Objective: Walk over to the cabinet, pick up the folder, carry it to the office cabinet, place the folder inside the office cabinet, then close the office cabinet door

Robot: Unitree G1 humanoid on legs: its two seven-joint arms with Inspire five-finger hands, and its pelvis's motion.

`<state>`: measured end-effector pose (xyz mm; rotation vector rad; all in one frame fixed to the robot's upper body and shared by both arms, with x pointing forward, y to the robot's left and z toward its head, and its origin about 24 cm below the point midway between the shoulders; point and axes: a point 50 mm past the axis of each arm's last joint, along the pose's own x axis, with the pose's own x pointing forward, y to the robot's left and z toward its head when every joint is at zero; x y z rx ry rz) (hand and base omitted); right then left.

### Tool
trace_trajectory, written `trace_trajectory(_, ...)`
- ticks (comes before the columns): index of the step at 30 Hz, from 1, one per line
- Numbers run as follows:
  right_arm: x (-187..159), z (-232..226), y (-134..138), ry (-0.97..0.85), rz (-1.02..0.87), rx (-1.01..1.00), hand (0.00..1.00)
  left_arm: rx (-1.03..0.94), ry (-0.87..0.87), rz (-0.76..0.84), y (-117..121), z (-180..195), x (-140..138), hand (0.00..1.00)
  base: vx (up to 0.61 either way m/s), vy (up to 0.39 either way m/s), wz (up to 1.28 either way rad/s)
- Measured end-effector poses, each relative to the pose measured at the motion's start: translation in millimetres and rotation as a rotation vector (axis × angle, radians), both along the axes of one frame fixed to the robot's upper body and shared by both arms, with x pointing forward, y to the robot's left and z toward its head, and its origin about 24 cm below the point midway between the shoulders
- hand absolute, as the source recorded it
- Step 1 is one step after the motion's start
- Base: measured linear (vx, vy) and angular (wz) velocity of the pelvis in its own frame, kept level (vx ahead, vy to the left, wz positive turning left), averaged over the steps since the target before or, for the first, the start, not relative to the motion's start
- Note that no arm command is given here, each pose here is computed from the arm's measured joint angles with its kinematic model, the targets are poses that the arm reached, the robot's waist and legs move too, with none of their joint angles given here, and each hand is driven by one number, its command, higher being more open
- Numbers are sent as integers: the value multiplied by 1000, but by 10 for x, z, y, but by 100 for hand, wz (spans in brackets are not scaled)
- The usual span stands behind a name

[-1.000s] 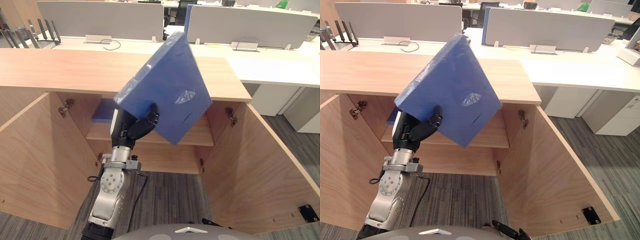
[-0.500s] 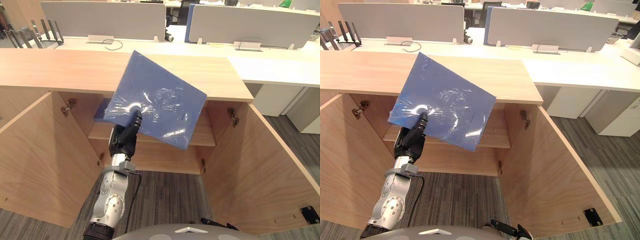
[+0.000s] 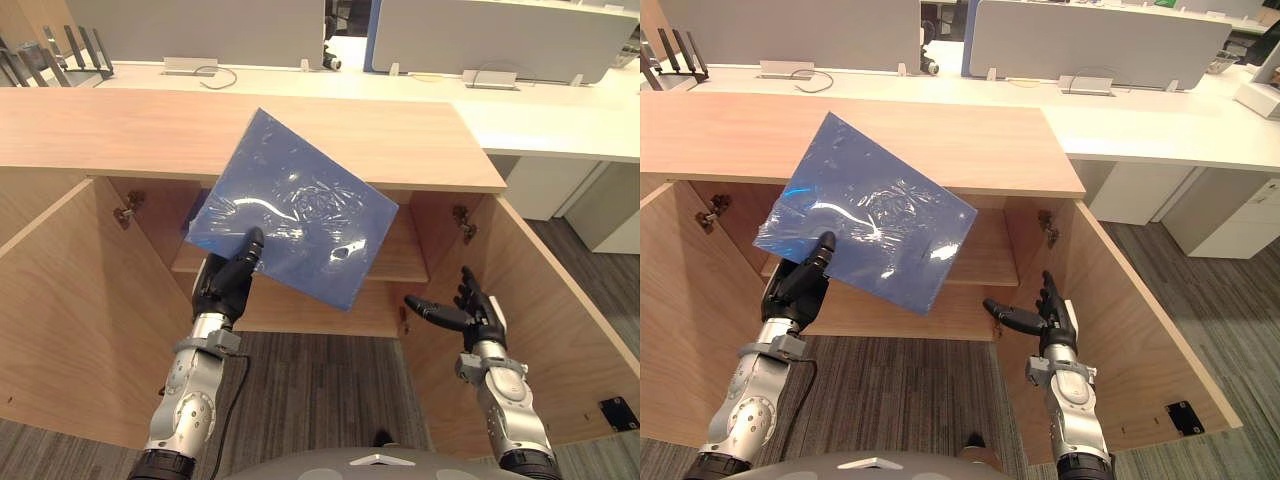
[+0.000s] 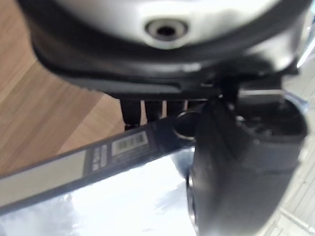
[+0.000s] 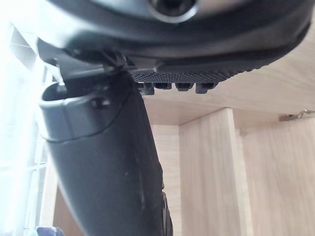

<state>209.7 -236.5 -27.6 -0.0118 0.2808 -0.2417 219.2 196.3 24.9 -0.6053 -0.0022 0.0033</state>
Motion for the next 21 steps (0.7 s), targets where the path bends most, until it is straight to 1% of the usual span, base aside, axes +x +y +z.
trace_trajectory(5,17,104,-29,-45,-11,-12,100,11,-6,15,46,13,1,0,-44,47,-5)
trace_trajectory(9,82,391,-72,-175,-6,-11,100,26,-34,39,154,54,2,0,-10,19,-1)
trace_trajectory(13,163,691,-116,-291,70,-29,100,67,-48,69,257,87,-3,0,0,0,0)
trace_trajectory(15,230,871,-93,-367,135,-20,100,71,-59,71,283,100,-2,0,0,0,0)
trace_trajectory(18,339,1083,-11,-467,203,9,100,79,-78,46,269,116,47,0,0,0,0)
trace_trajectory(21,428,1272,54,-543,244,-4,100,102,-105,20,236,164,121,0,0,0,0)
